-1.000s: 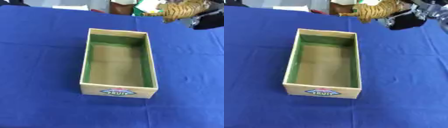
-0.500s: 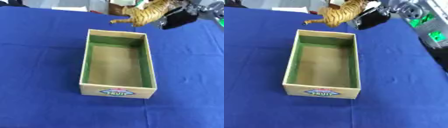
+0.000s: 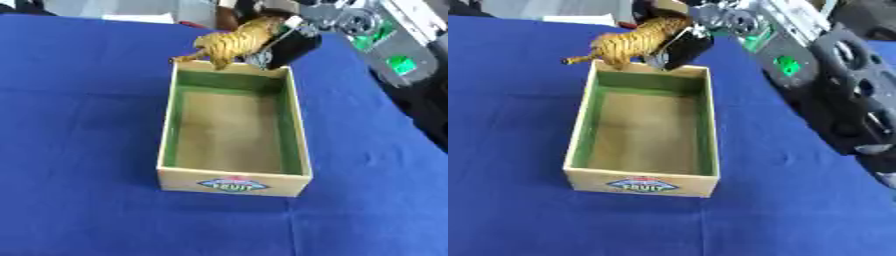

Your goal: Pick up objects on the table and place them in the box.

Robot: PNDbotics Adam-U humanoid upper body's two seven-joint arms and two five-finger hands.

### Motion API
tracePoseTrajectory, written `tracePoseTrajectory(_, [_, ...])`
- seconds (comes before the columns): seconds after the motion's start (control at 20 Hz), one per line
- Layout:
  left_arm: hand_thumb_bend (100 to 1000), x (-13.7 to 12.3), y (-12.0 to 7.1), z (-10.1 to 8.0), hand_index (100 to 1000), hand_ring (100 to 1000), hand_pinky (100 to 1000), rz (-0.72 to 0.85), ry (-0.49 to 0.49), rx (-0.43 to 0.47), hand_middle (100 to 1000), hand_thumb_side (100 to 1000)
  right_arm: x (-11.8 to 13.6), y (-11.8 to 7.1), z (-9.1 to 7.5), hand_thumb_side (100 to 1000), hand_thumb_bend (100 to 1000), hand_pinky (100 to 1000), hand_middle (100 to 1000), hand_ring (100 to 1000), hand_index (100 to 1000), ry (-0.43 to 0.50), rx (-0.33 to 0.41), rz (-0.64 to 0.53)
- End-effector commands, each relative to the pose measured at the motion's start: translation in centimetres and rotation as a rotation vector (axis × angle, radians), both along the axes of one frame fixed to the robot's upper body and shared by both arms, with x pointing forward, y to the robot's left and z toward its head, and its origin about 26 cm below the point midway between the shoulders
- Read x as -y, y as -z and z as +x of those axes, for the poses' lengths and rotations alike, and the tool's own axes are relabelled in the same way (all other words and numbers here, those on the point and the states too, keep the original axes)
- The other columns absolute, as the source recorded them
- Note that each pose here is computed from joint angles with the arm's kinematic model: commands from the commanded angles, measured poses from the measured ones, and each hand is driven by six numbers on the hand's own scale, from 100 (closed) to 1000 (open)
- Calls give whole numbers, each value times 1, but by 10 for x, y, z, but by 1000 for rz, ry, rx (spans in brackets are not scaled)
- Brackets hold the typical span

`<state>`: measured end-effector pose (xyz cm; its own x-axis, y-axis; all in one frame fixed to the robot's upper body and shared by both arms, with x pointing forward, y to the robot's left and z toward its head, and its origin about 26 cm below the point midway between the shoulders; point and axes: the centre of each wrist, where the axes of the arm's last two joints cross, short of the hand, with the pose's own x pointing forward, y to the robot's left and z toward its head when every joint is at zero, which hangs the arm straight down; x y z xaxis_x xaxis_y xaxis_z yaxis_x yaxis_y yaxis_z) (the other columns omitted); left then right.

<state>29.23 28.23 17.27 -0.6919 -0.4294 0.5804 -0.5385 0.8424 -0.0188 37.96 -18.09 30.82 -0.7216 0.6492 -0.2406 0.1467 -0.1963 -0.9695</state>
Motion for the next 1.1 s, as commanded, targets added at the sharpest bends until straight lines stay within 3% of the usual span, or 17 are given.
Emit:
tracePoseTrajectory(0.05, [100,1,-6,-2,681,557,496,6,9,20,534,436,-7,2,7,335,100,768,331,595,453,-6,-12,-35])
tracePoseTrajectory(0.4, [100,1,-6,-2,681,557,496,5,14,20,534,436,-12,28,18,337,100,768,333,597,456,-6,-96,-80])
tracePoseTrajectory(0.85, [100,1,-6,-2,681,557,497,4,14,19,535,437,1,47,28,346,100,777,354,609,475,44,-155,-123])
tracePoseTrajectory(0.95, [100,1,-6,-2,681,557,497,3,15,17,535,437,2,51,30,359,100,793,411,628,526,39,-175,-137])
tracePoseTrajectory(1.0, [100,1,-5,-2,680,557,497,3,15,17,535,437,2,52,30,361,100,801,493,664,603,33,-183,-146])
tracePoseTrajectory(1.05, [100,1,-6,-2,680,557,497,2,14,18,535,437,2,53,30,363,100,802,501,670,612,27,-191,-156])
tracePoseTrajectory(1.1, [100,1,-6,-2,680,557,497,2,14,18,535,437,2,53,31,380,100,813,575,715,672,20,-198,-167])
